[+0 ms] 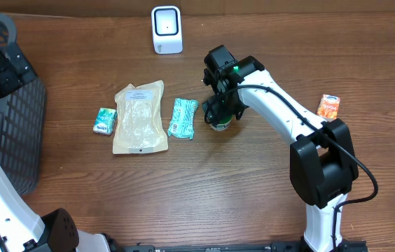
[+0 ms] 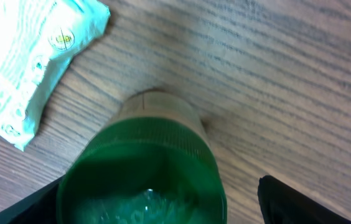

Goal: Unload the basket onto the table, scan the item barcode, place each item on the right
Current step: 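Grasp the green-lidded jar by its lid with the right gripper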

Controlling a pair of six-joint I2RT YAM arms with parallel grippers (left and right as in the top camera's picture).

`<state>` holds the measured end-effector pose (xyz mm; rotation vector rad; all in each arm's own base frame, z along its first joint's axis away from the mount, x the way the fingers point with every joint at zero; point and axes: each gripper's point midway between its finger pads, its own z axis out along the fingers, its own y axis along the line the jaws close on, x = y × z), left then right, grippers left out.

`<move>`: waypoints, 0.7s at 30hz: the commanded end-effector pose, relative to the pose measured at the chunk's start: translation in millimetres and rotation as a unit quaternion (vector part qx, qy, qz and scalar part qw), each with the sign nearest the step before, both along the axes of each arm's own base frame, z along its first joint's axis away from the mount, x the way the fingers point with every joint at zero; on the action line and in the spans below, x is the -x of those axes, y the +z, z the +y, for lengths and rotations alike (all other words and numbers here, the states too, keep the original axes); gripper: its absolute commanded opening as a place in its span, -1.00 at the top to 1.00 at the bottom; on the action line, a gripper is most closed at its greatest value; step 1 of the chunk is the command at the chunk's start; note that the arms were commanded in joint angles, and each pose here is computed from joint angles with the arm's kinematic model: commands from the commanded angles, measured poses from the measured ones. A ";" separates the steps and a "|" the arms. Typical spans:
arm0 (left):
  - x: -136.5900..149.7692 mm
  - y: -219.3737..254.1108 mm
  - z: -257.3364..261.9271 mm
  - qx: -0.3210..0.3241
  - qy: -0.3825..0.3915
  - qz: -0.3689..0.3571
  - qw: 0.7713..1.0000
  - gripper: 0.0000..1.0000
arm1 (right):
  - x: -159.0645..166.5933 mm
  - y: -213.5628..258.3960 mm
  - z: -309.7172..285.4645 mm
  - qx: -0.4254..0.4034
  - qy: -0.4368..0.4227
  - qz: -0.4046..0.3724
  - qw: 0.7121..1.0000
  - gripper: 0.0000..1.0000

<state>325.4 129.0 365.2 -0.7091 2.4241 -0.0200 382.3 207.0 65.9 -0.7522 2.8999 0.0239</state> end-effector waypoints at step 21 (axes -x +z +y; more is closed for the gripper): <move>-1.3 0.7 -0.5 -0.004 -0.011 -0.001 1.000 -0.99 | -5.0 -3.4 2.5 -0.008 0.001 -0.006 1.000 -0.68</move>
